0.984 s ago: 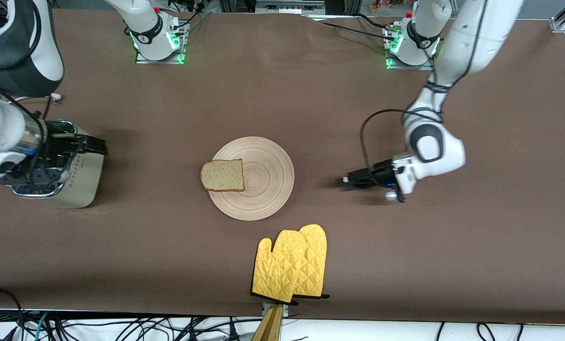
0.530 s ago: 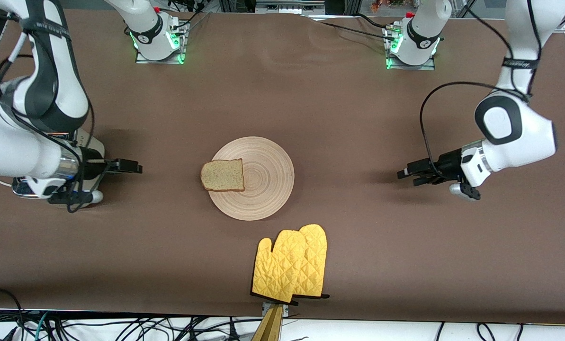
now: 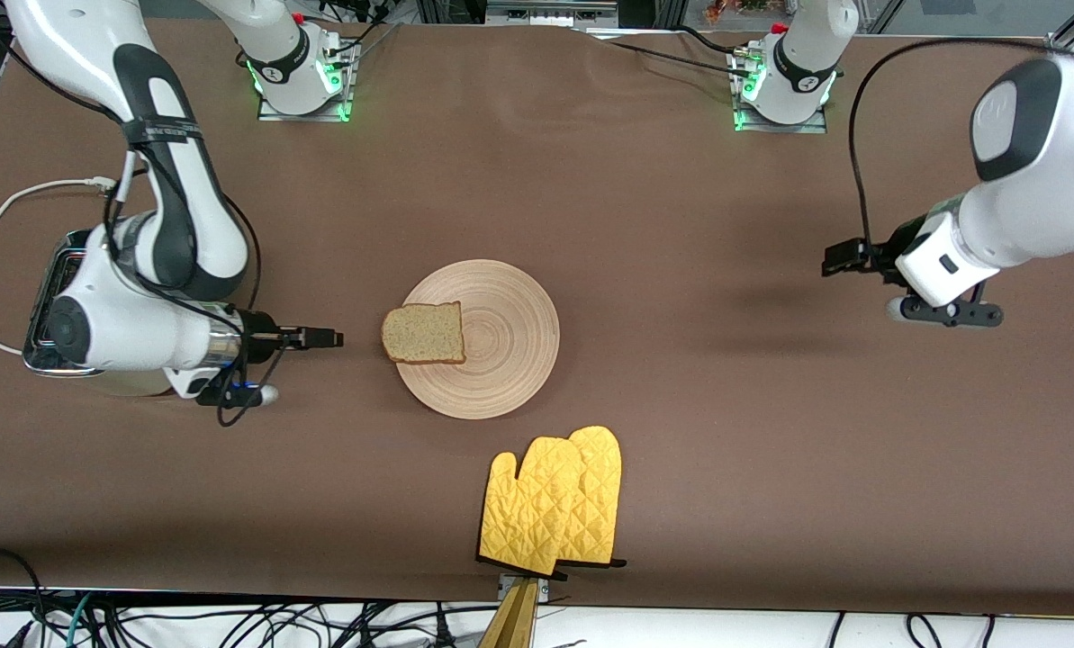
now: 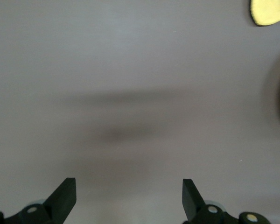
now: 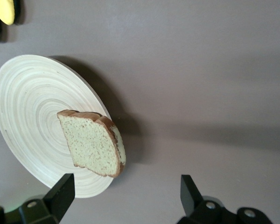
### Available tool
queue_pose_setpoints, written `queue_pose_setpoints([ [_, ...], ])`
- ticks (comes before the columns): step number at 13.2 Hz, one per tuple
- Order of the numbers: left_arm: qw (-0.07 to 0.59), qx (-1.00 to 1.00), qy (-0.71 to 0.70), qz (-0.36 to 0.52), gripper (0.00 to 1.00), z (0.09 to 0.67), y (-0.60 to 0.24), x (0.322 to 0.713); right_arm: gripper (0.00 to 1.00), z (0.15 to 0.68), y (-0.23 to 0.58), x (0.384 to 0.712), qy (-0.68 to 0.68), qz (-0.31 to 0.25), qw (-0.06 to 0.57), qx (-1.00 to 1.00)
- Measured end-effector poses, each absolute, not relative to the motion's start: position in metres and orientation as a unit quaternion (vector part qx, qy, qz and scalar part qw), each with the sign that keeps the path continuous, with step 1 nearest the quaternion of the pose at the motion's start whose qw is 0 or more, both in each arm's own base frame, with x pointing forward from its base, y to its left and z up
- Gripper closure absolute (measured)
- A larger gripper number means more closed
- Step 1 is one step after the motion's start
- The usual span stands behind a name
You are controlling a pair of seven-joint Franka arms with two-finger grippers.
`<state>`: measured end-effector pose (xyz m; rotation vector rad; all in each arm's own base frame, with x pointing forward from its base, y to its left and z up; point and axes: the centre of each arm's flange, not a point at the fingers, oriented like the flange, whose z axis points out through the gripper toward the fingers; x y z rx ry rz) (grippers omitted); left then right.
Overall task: Move plate and put bread in toaster
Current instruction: 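Release the plate with the left gripper while the right gripper reaches the bread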
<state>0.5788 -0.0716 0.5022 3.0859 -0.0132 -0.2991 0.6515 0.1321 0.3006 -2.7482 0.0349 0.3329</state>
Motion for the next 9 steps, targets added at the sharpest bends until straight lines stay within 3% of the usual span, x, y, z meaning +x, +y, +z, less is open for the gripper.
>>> queue_pose_setpoints([
  [3,-0.019,0.997,0.021,-0.075,0.0,0.541,-0.099,0.578,0.0,0.272,0.151,0.64,0.007,0.121,0.185,-0.975],
  [9,-0.011,0.995,0.077,-0.07,0.0,0.548,-0.038,0.588,0.0,0.233,0.171,0.632,-0.006,0.136,0.187,-0.973],
])
